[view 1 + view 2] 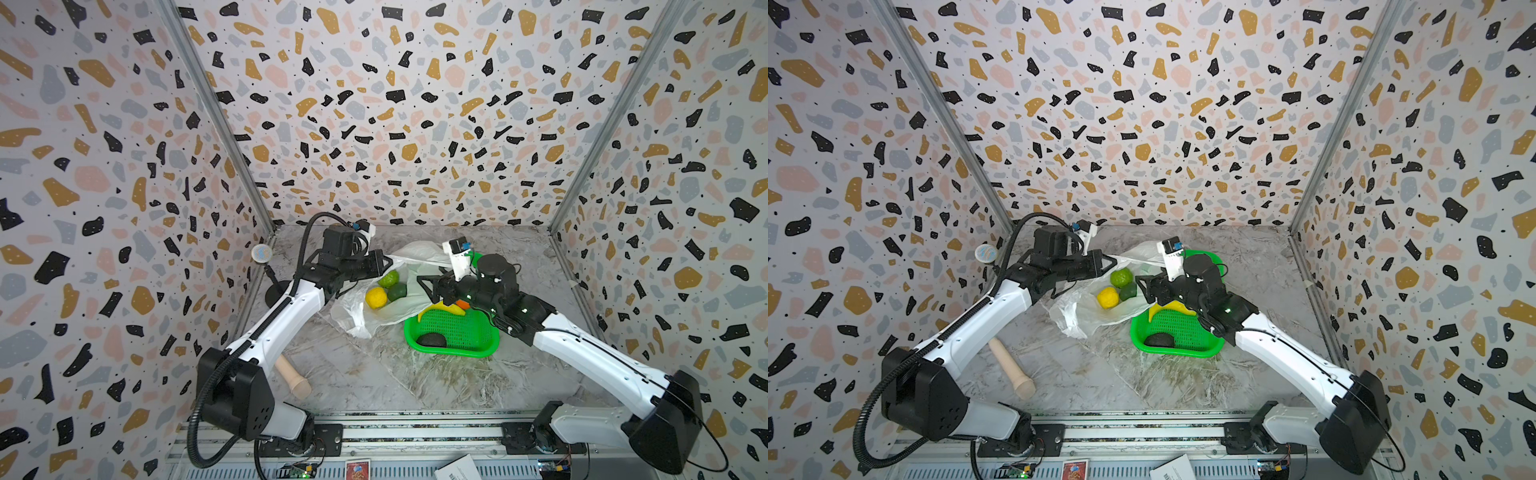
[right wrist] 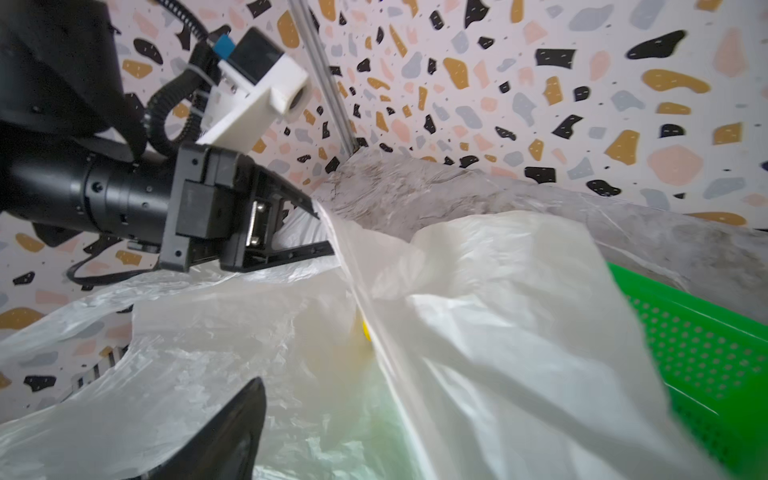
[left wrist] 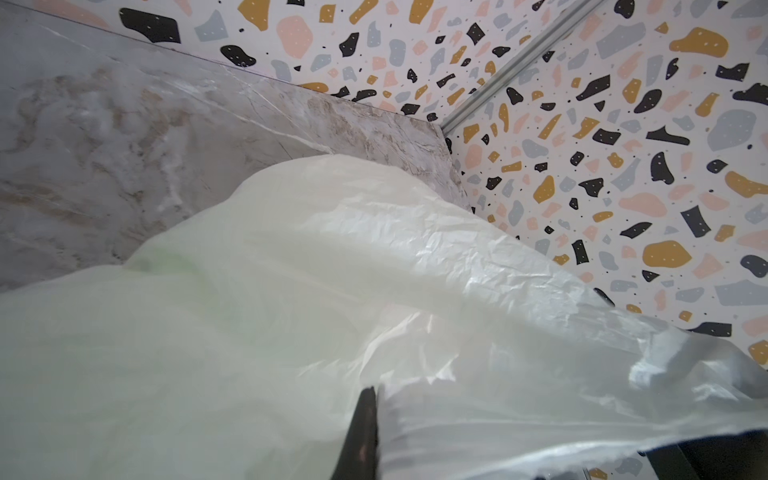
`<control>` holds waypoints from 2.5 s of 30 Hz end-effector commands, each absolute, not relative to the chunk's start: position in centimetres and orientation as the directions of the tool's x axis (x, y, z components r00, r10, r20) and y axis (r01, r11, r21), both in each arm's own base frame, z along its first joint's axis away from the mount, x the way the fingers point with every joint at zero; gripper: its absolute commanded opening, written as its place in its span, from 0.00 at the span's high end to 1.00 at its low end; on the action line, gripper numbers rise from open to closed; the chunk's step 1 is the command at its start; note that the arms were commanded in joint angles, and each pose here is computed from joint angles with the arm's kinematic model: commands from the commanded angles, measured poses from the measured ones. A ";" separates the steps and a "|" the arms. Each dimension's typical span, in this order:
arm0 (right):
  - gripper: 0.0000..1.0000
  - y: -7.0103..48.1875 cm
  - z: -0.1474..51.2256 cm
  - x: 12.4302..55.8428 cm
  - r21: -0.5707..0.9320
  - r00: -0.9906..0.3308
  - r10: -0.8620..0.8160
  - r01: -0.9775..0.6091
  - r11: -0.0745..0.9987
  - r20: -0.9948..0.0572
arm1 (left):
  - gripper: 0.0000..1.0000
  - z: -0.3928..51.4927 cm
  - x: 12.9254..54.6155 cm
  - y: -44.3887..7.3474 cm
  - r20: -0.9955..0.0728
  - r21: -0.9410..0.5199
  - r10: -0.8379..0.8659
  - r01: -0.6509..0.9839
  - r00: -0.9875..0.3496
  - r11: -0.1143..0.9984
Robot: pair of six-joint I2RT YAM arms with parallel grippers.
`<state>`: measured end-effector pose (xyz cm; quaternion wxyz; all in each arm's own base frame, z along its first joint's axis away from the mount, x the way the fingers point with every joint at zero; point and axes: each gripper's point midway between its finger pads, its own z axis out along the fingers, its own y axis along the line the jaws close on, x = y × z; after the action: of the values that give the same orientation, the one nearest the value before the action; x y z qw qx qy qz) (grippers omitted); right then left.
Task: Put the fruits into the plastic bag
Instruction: 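Open the right gripper to drop the avocado into the bag, then withdraw the right gripper from the bag back over the basket, then lower the right gripper into the basket over the large orange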
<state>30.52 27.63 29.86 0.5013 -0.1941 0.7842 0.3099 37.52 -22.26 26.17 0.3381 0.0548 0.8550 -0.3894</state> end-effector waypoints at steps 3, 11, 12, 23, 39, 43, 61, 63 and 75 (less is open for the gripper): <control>0.15 20.1 25.7 33.5 0.347 -0.524 0.127 -0.346 0.871 -0.842 | 1.00 25.7 39.2 -20.0 -0.642 -0.593 -0.217 0.296 -0.736 0.749; 0.14 22.1 26.5 32.3 0.391 -0.517 0.095 -0.501 0.772 -0.851 | 1.00 25.6 39.2 -19.8 -0.639 -0.593 -0.220 0.290 -0.737 0.751; 0.14 22.6 26.8 32.0 0.395 -0.515 0.086 -0.529 0.751 -0.853 | 1.00 25.6 39.2 -19.9 -0.639 -0.593 -0.220 0.290 -0.737 0.751; 0.15 32.1 26.0 28.3 0.353 -0.511 -0.154 -0.752 0.557 -0.846 | 1.00 28.4 39.5 -18.4 -0.689 -0.579 -0.294 0.258 -0.663 0.774; 0.20 36.9 24.6 24.7 0.291 -0.443 -0.374 -0.870 0.397 -0.815 | 1.00 33.4 38.5 -17.2 -0.724 -0.590 -0.377 0.235 -0.578 0.773; 0.19 35.1 29.0 23.7 0.213 -0.347 -0.312 -0.895 0.392 -0.884 | 1.00 31.7 39.0 -16.7 -0.715 -0.579 -0.385 0.186 -0.583 0.794; 0.07 16.2 31.1 31.4 0.264 -0.351 0.125 -0.380 0.886 -0.928 | 1.00 29.2 39.5 -16.7 -0.704 -0.564 -0.370 0.161 -0.606 0.810; 0.08 15.7 28.7 32.1 0.277 -0.411 0.130 -0.320 0.906 -0.902 | 1.00 29.2 39.5 -16.7 -0.704 -0.563 -0.368 0.161 -0.607 0.811; 0.08 15.8 20.1 33.7 0.341 -0.609 0.151 -0.208 0.917 -0.779 | 1.00 29.0 39.4 -16.7 -0.707 -0.556 -0.360 0.163 -0.609 0.815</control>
<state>33.45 15.63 20.02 0.4479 -0.0280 0.8720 0.1956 39.22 -16.45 29.02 0.4312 -0.0653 0.8487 -0.2991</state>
